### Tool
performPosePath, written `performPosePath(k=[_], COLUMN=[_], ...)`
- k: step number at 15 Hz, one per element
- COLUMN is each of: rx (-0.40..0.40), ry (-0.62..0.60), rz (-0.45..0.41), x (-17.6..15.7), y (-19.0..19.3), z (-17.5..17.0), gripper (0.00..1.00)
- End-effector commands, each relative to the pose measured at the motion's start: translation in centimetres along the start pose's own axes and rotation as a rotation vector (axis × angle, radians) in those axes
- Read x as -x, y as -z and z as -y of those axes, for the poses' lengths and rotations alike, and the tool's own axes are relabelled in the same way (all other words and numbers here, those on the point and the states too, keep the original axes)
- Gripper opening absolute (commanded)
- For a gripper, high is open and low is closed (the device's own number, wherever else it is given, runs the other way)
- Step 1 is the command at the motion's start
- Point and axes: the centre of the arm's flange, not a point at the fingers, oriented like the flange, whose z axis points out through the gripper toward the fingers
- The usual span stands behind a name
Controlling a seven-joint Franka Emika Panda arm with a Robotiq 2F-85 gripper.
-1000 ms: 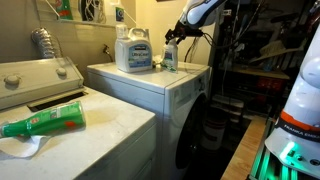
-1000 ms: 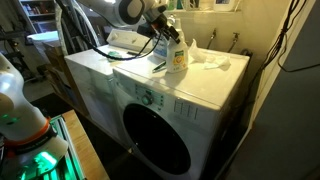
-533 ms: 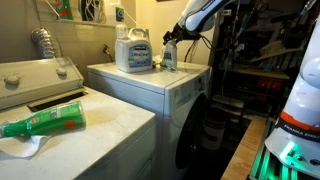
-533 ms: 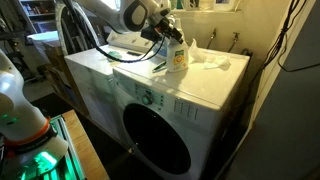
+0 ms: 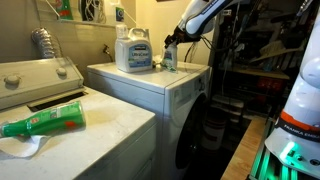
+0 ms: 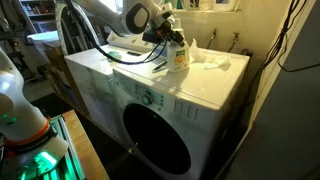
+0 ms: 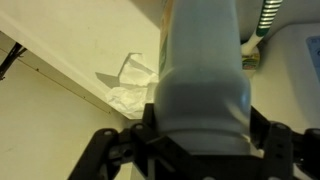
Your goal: Move the white detergent bottle forward
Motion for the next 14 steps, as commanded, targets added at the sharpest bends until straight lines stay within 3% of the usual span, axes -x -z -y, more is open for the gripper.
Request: performPosePath(k=[1, 7, 14], rx=[0.028, 0.051, 0.177], ry=[0.011, 0.005, -0.107], rz=[-0.026, -0.090, -0.188], x=[-0.5, -2.4, -5.2], y=[0.2, 2.4, 5.2], z=[-0.3, -0.6, -5.9], gripper=[0.60, 0.58, 0.58])
